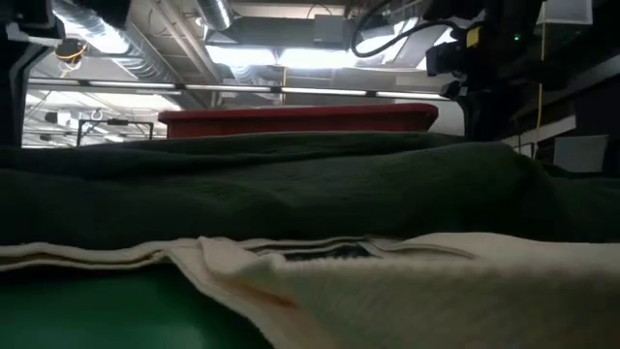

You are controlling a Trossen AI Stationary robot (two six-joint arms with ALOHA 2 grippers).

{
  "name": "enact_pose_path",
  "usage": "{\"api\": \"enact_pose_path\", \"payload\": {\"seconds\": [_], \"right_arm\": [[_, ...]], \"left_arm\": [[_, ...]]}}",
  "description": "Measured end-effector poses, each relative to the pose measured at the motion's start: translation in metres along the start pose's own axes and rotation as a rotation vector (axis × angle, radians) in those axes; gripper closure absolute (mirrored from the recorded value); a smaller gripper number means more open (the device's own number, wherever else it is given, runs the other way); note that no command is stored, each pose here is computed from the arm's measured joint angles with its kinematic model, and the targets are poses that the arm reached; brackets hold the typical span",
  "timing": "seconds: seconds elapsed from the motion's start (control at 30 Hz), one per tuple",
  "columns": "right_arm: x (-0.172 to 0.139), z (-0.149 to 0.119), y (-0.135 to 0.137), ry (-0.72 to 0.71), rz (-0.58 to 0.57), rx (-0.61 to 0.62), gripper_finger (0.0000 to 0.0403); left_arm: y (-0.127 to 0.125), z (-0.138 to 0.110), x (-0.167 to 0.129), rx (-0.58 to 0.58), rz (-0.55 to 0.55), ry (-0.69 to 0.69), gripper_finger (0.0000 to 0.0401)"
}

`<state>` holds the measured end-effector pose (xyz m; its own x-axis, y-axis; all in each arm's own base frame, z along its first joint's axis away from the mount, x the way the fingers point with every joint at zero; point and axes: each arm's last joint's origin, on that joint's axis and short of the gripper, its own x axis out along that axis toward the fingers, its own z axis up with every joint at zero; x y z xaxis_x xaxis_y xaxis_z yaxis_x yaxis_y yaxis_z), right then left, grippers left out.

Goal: Fold Laundry from Bin
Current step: Fold the green shirt

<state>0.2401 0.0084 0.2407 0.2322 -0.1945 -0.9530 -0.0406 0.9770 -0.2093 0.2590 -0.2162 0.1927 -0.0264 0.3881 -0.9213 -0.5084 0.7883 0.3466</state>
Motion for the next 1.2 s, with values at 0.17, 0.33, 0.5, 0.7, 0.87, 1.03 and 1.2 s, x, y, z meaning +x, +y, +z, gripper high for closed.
{"api": "enact_pose_path", "payload": {"seconds": [0.17, 0.33, 0.5, 0.7, 0.87, 1.03, 1.2], "right_arm": [[0.002, 0.004, -0.001, -0.021, -0.023, 0.000, 0.0373], [0.002, 0.005, -0.002, -0.031, -0.061, -0.021, 0.0341], [0.002, 0.005, -0.004, -0.029, -0.134, -0.020, 0.0299], [0.002, 0.005, -0.006, -0.027, -0.189, -0.017, 0.0250], [-0.009, 0.007, -0.007, -0.019, -0.174, -0.015, 0.0240], [-0.029, 0.014, -0.008, -0.036, -0.049, 0.108, 0.0240], [-0.037, 0.018, -0.001, -0.048, 0.211, 0.209, 0.0240]], "left_arm": [[0.003, -0.001, 0.008, 0.030, 0.032, 0.010, 0.0401], [0.006, -0.002, 0.016, 0.030, 0.059, 0.021, 0.0400], [0.008, 0.002, 0.019, 0.020, 0.080, 0.004, 0.0369], [0.014, 0.012, 0.022, -0.005, 0.107, 0.005, 0.0313], [0.026, 0.022, 0.012, -0.028, 0.192, 0.033, 0.0296], [0.026, 0.029, -0.006, 0.035, 0.168, 0.018, 0.0298], [0.019, 0.036, -0.022, 0.076, 0.052, 0.011, 0.0299]]}}
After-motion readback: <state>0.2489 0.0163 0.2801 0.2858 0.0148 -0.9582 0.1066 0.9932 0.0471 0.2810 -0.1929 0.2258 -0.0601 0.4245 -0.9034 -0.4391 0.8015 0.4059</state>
